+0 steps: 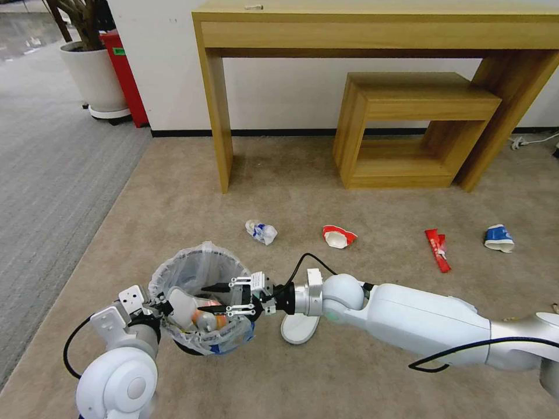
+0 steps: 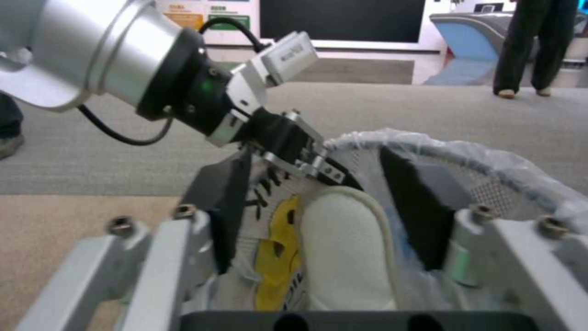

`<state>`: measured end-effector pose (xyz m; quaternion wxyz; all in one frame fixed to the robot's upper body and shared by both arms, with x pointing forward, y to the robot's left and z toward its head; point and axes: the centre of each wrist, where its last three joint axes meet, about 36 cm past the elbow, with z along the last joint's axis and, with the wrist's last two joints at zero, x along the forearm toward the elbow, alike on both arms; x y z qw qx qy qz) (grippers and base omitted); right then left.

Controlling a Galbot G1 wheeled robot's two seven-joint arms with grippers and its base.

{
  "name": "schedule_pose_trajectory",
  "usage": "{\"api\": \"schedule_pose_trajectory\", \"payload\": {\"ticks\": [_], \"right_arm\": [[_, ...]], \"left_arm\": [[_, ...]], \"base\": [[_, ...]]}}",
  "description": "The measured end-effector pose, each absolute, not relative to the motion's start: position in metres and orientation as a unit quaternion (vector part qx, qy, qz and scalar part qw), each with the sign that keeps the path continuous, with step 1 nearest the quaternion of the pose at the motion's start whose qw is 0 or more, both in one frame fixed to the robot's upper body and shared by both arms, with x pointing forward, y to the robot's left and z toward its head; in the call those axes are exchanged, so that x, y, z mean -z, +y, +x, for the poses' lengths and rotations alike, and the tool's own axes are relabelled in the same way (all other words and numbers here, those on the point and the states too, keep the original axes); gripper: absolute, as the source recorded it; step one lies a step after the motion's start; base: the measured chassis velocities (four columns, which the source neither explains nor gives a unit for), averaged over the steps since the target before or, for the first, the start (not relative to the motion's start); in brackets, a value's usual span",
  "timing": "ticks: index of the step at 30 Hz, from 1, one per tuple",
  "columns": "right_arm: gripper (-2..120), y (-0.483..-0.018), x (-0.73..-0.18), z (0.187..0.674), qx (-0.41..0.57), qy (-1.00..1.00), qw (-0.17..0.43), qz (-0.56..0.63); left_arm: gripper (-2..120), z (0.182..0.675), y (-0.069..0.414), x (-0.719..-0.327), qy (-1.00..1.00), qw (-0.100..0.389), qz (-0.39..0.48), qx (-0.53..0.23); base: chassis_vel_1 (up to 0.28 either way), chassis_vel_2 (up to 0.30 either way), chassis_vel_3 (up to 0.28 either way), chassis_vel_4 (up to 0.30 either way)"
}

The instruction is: Pick up the trash bin and place the garbage on the floor into it.

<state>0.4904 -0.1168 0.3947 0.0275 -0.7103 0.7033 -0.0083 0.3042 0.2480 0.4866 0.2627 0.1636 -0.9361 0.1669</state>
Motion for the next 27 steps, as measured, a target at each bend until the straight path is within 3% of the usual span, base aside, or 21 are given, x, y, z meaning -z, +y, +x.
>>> {"api": "schedule_pose_trajectory", "payload": {"ticks": [6, 10, 11, 27], "right_arm": [[85, -0.118, -0.396, 0.492, 0.010, 0.706, 0.030, -0.707], [92, -0.118, -0.397, 0.492, 0.011, 0.707, 0.031, -0.706], [98, -0.119, -0.398, 0.493, 0.011, 0.709, 0.032, -0.705], [100, -0.140, -0.425, 0.497, -0.034, 0.814, 0.066, -0.576]], "left_arm": [[1, 0.304, 0.247, -0.487, -0.937, 0.263, 0.161, -0.166], [1, 0.304, 0.247, -0.487, -0.937, 0.263, 0.161, -0.166], [1, 0.304, 0.247, -0.487, -0.937, 0.263, 0.160, -0.166], [1, 0.310, 0.258, -0.484, -0.936, 0.260, 0.174, -0.160]], "base": [[0.000, 0.000, 0.000, 0.000], [0.000, 0.000, 0.000, 0.000], [0.000, 0.000, 0.000, 0.000], [0.000, 0.000, 0.000, 0.000]]}}
